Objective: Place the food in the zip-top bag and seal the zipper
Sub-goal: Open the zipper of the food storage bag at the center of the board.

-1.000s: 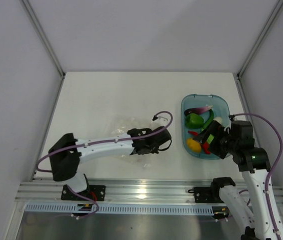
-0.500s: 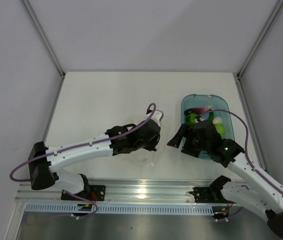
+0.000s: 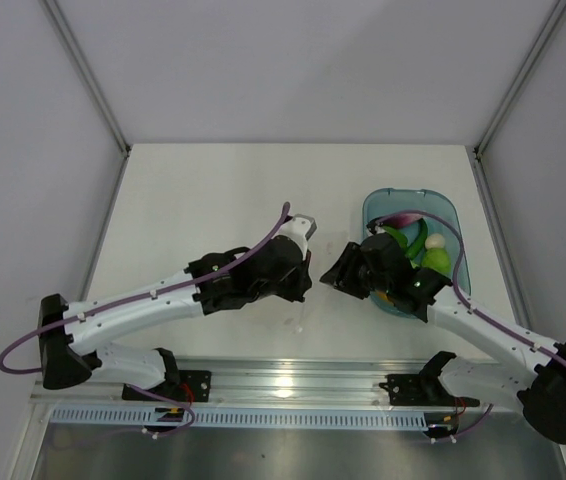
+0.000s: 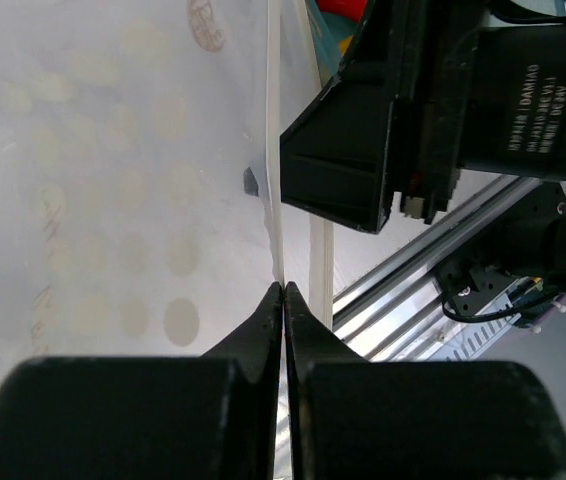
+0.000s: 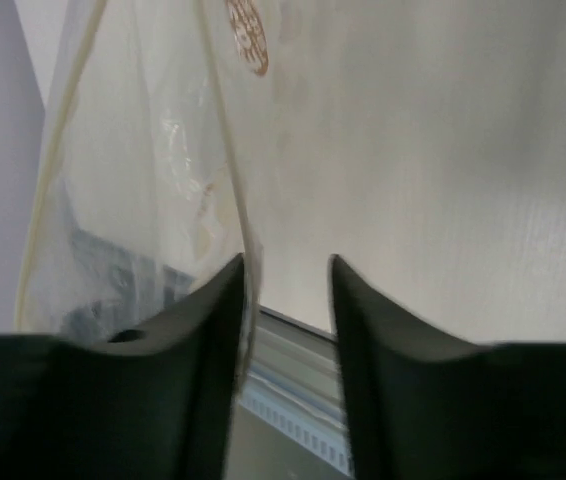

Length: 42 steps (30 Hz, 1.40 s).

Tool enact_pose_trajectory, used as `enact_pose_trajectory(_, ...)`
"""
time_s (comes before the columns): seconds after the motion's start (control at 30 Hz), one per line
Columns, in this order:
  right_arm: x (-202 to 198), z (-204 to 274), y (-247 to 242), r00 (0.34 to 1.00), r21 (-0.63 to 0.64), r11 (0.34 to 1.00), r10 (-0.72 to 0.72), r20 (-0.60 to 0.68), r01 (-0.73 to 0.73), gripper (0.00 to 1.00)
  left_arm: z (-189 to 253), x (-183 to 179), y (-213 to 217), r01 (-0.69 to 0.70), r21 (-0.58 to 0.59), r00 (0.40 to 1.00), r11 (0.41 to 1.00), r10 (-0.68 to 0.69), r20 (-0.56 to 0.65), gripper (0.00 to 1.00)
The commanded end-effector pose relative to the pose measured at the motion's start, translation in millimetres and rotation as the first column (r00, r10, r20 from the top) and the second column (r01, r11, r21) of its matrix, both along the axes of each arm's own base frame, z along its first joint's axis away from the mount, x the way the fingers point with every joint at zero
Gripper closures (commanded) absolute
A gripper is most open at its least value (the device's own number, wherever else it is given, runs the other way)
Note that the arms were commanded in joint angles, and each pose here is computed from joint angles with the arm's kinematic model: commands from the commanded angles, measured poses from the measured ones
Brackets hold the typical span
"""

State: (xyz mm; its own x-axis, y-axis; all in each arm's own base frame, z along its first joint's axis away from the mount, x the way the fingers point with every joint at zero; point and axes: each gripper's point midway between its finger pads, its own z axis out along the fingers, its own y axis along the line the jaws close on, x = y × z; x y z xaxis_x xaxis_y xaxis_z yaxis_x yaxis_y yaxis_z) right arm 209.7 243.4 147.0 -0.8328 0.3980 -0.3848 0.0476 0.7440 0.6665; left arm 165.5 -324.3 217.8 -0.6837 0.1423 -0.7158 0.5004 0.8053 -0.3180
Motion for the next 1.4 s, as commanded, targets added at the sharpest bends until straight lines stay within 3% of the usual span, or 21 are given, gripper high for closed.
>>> enact_pose_trajectory(0.0, 15.5, 19.2, 16.8, 0.995, 0.055, 0.998, 0.006, 0.096, -0.011, 0.65, 6.3, -4.0, 3.9, 0.006, -0.028, 1.000, 1.000, -0.006, -0.005, 0.99)
enact_pose_trajectory(0.03, 15.9, 23.6, 18.4, 0.993, 0.058, 0.998, 0.009, 0.114, -0.016, 0.86, 5.0, -4.6, 4.1, 0.008, -0.024, 1.000, 1.000, -0.008, -0.005, 0.99)
enact_pose_trajectory(0.07, 16.8, 31.2, 20.6, 0.991, 0.061, 0.998, 0.008, 0.137, -0.016, 0.97, 4.4, -4.2, 4.6, 0.006, -0.022, 1.000, 1.000, -0.006, -0.004, 0.99)
enact_pose_trajectory(0.33, 1.7, 56.6, 21.8, 0.983, -0.072, 0.997, 0.028, 0.181, -0.015, 1.00, 1.1, -1.3, 9.9, -0.015, 0.003, 1.000, 1.000, 0.015, 0.004, 0.99)
enact_pose_trajectory(0.43, -5.0, 55.2, 18.9, 0.981, -0.170, 0.985, 0.032, 0.189, 0.000, 1.00, 5.2, -2.3, 11.7, -0.007, -0.016, 1.000, 1.000, 0.007, 0.016, 0.70)
enact_pose_trajectory(0.5, -7.4, 58.7, 19.7, 0.981, -0.189, 0.982, 0.034, 0.192, 0.003, 1.00, 11.9, -4.0, 10.0, 0.007, -0.043, 1.000, 0.999, -0.006, 0.026, 0.62)
enact_pose_trajectory(0.53, -9.8, 58.0, 20.8, 0.982, -0.196, 0.981, 0.035, 0.185, 0.002, 1.00, 16.9, -6.1, 10.3, 0.018, -0.061, 0.999, 0.998, -0.016, 0.029, 0.54)
enact_pose_trajectory(0.63, -11.7, 57.7, 22.1, 0.984, -0.217, 0.976, 0.036, 0.176, 0.003, 1.00, 22.4, -9.1, 8.9, 0.037, -0.085, 0.999, 0.996, -0.034, 0.032, 0.45)
enact_pose_trajectory(1.0, -19.2, 82.7, 27.9, 0.979, -0.165, 0.986, 0.031, 0.203, 0.003, 1.00, -0.4, -7.4, 14.3, 0.012, -0.015, 1.000, 1.000, -0.012, 0.007, 0.51)
enact_pose_trajectory(1.17, -20.4, 84.3, 28.5, 0.979, -0.168, 0.986, 0.038, 0.198, -0.004, 1.00, 0.6, -5.7, 11.1, 0.012, -0.027, 1.000, 1.000, -0.012, 0.011, 0.46)
enact_pose_trajectory(1.27, -22.2, 86.8, 31.4, 0.978, -0.161, 0.987, 0.049, 0.201, -0.016, 1.00, -5.2, -0.7, 11.4, 0.001, 0.029, 1.000, 1.000, -0.002, 0.014, 0.44)
enact_pose_trajectory(1.3, -22.6, 86.7, 31.7, 0.978, -0.163, 0.986, 0.051, 0.201, -0.018, 1.00, -7.2, -0.2, 11.8, -0.001, 0.047, 1.000, 0.999, 0.000, 0.012, 0.46)
enact_pose_trajectory(1.37, -22.8, 87.4, 29.4, 0.978, -0.177, 0.984, 0.055, 0.202, -0.019, 1.00, -10.3, 4.2, 11.0, -0.003, 0.071, 1.000, 0.997, 0.002, 0.019, 0.61)
